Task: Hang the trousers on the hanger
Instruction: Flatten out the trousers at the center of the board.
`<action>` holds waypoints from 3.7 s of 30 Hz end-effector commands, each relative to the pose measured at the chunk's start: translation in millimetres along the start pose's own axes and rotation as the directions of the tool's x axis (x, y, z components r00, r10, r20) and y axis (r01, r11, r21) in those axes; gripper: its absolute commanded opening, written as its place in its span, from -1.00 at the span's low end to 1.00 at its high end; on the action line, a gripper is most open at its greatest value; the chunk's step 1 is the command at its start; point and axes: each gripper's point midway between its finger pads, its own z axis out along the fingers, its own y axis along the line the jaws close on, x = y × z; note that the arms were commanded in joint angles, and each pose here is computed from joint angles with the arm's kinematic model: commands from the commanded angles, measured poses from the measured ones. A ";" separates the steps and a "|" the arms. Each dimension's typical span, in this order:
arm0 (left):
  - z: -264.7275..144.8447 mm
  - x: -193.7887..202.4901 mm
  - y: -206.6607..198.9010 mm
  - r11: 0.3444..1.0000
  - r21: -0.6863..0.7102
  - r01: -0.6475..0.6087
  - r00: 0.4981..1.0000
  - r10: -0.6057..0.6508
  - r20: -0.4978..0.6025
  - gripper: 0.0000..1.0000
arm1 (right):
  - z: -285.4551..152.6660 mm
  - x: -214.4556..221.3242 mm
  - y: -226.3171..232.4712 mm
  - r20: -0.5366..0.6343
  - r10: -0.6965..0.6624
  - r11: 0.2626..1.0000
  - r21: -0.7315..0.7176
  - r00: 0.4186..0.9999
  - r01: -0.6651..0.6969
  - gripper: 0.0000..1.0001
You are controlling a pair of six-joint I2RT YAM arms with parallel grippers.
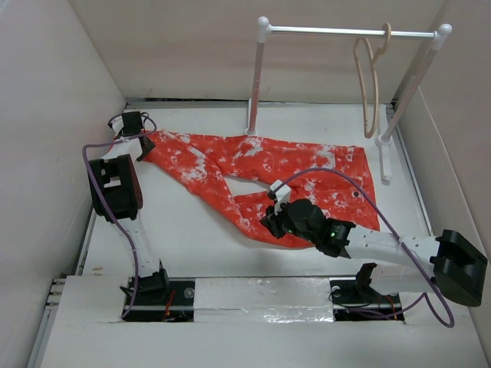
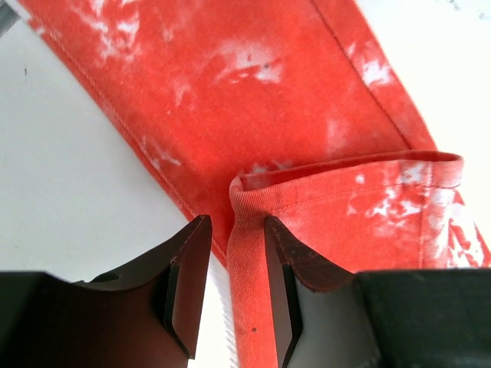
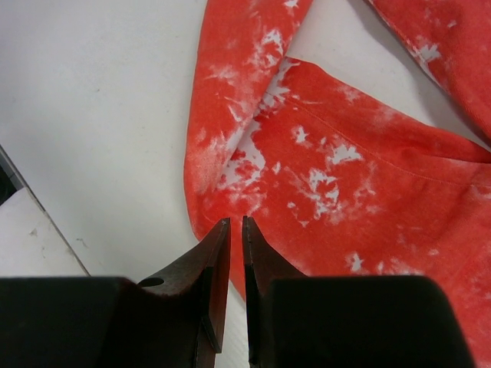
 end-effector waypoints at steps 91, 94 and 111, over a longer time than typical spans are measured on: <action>-450.5 40.6 21.6 0.511 0.780 -0.362 0.875 -0.102 0.473 -1.00 | -89.8 77.8 -367.6 0.171 0.725 0.426 0.650 0.667 -0.629 -0.47; -442.6 43.1 19.0 0.515 0.779 -0.359 0.880 -0.090 0.466 -1.00 | -74.0 55.4 -382.3 0.191 0.701 0.468 0.603 0.687 -0.646 -0.49; -436.9 38.7 15.5 0.528 0.775 -0.347 0.881 -0.099 0.462 -1.00 | -190.2 113.5 -320.4 0.477 0.577 0.173 0.722 0.663 -0.670 0.21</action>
